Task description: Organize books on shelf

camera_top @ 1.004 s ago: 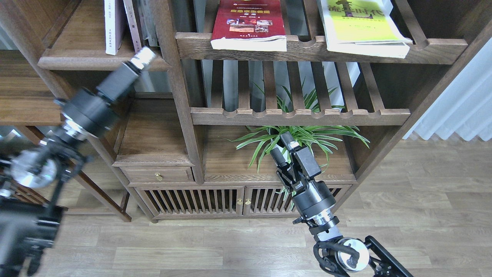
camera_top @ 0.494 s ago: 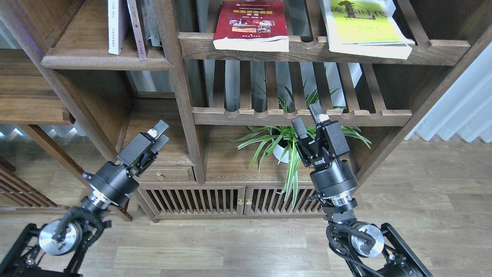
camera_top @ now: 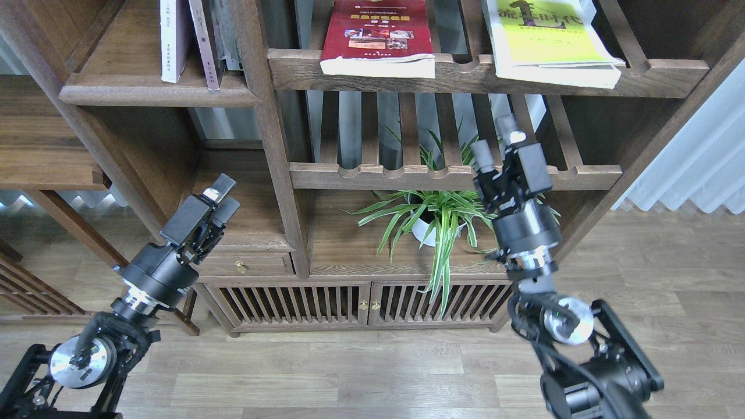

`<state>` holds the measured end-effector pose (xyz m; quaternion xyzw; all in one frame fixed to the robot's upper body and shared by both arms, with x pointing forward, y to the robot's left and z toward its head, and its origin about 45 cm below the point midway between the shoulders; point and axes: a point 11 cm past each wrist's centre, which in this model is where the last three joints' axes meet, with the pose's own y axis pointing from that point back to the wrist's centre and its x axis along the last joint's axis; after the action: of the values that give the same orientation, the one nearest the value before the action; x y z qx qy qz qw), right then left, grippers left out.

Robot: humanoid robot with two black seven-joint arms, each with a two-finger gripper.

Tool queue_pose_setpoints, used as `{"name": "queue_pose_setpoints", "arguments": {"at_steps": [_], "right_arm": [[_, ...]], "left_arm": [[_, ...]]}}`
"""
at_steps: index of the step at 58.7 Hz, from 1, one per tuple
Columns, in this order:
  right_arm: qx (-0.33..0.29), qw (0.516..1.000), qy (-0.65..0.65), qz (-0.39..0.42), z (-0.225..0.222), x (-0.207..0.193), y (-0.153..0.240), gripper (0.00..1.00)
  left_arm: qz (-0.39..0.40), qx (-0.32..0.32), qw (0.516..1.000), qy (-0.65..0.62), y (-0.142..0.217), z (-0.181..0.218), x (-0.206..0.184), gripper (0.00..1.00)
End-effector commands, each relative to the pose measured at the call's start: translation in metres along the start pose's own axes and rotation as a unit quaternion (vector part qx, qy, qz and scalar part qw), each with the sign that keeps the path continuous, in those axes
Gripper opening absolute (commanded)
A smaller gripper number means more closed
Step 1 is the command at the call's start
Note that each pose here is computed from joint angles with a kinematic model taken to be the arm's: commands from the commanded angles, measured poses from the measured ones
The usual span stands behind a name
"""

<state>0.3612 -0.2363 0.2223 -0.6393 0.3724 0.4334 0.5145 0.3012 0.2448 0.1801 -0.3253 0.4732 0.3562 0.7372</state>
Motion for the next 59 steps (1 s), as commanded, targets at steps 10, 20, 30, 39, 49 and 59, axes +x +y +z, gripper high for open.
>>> {"name": "queue_pose_setpoints", "arguments": {"at_steps": [10, 20, 30, 39, 49, 59], "right_arm": [[0.030, 1.000, 0.005, 0.009, -0.022, -0.002, -0.005, 0.98], [0.045, 0.999, 0.008, 0.011, -0.033, -0.007, -0.013, 0.98], [0.046, 0.999, 0.010, 0.013, -0.036, -0.009, -0.017, 0.98], [0.047, 0.999, 0.019, 0.013, -0.043, -0.013, -0.020, 0.98], [0.054, 0.998, 0.037, 0.013, -0.060, -0.023, -0.030, 0.98], [0.055, 0.997, 0.044, 0.030, -0.066, -0.026, -0.038, 0.98]], "left_arm": [[0.004, -0.002, 1.000, 0.001, 0.003, 0.000, 0.002, 1.00], [0.004, -0.005, 1.000, 0.000, 0.004, 0.002, 0.002, 1.00], [0.005, -0.008, 1.000, -0.002, 0.005, 0.005, 0.002, 1.00], [0.006, -0.011, 1.000, -0.003, 0.005, 0.007, 0.002, 1.00], [0.007, -0.010, 1.000, -0.006, 0.006, 0.008, 0.002, 1.00], [0.007, -0.010, 1.000, -0.006, 0.006, 0.008, 0.002, 1.00]]}}
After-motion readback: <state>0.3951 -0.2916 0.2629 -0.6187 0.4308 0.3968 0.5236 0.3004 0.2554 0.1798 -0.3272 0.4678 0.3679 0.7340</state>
